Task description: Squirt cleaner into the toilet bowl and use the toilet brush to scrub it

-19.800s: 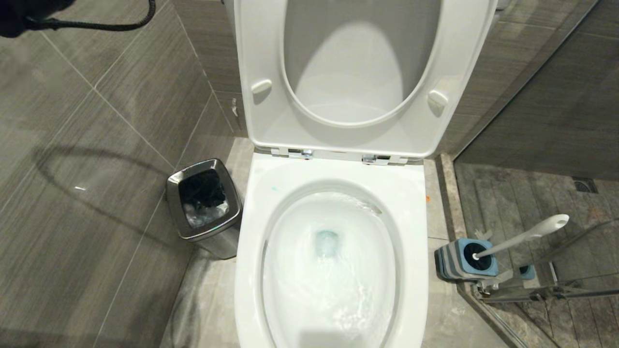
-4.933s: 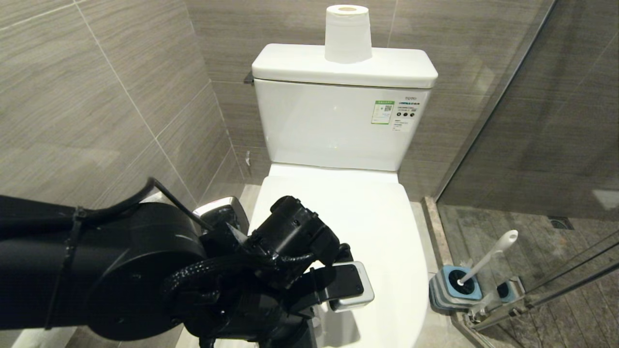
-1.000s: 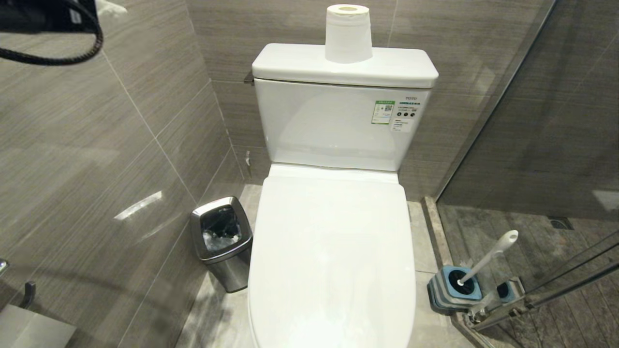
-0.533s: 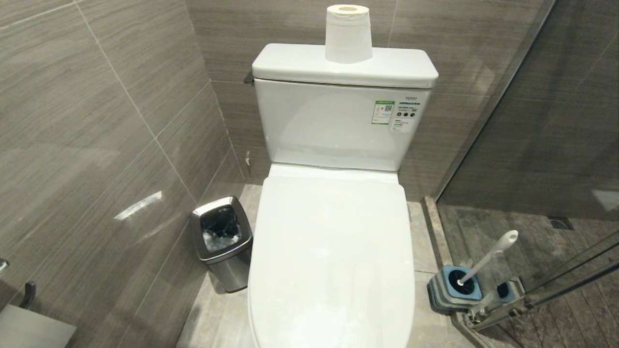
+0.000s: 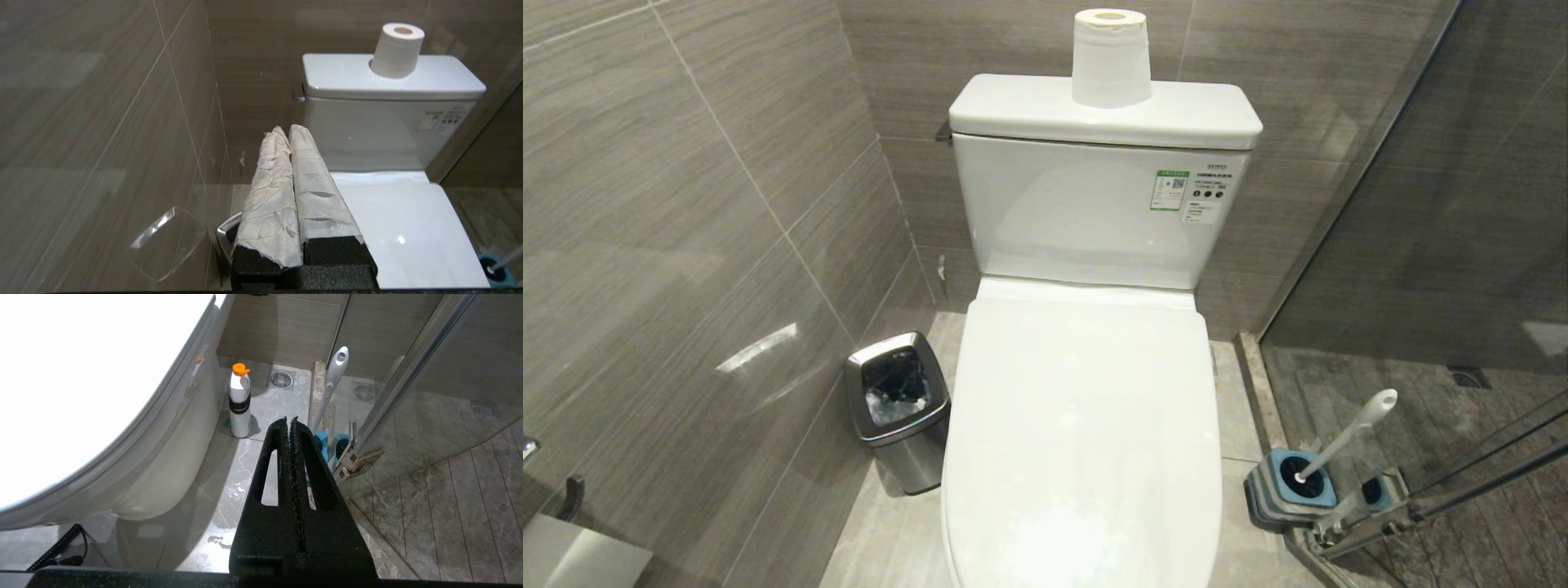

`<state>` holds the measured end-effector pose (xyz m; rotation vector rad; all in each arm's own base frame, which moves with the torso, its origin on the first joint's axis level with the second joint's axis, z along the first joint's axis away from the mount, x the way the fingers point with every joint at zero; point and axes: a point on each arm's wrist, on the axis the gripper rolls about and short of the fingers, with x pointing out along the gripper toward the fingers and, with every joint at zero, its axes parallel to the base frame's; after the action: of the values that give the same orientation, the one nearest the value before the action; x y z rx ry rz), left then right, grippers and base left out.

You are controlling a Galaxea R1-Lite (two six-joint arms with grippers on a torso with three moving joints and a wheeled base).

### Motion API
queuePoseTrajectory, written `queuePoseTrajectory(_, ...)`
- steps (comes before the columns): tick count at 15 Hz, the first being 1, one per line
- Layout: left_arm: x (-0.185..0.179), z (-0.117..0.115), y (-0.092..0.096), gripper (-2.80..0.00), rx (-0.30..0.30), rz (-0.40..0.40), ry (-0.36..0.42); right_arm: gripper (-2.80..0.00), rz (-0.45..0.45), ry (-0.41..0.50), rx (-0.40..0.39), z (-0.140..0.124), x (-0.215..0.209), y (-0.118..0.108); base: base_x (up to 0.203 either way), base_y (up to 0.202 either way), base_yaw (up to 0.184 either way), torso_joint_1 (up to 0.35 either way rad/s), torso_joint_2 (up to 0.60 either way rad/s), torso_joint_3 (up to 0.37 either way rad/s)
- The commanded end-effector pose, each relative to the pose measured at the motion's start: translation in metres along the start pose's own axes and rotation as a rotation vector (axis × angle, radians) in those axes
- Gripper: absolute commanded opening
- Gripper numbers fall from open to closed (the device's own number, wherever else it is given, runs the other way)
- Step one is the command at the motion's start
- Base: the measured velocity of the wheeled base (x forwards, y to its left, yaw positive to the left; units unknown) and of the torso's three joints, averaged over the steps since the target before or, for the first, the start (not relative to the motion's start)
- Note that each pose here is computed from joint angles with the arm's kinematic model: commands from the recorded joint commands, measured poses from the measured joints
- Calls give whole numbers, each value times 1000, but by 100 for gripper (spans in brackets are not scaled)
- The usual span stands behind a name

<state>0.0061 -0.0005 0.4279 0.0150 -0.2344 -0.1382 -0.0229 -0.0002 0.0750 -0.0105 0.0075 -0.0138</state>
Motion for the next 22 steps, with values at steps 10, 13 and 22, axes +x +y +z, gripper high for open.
queuePoseTrajectory(10,-130,-148,-22,-280,24,79,87,-280,1,0,0,0,0,0,0,0,0,0,0,0)
queuePoseTrajectory(13,-137,-194,-21,-280,48,96,132,-280,0,0,0,0,0,0,0,0,0,0,0,0)
queuePoseTrajectory(22,-108,-311,-14,-280,144,171,90,-280,0,0,0,0,0,0,0,0,0,0,0,0)
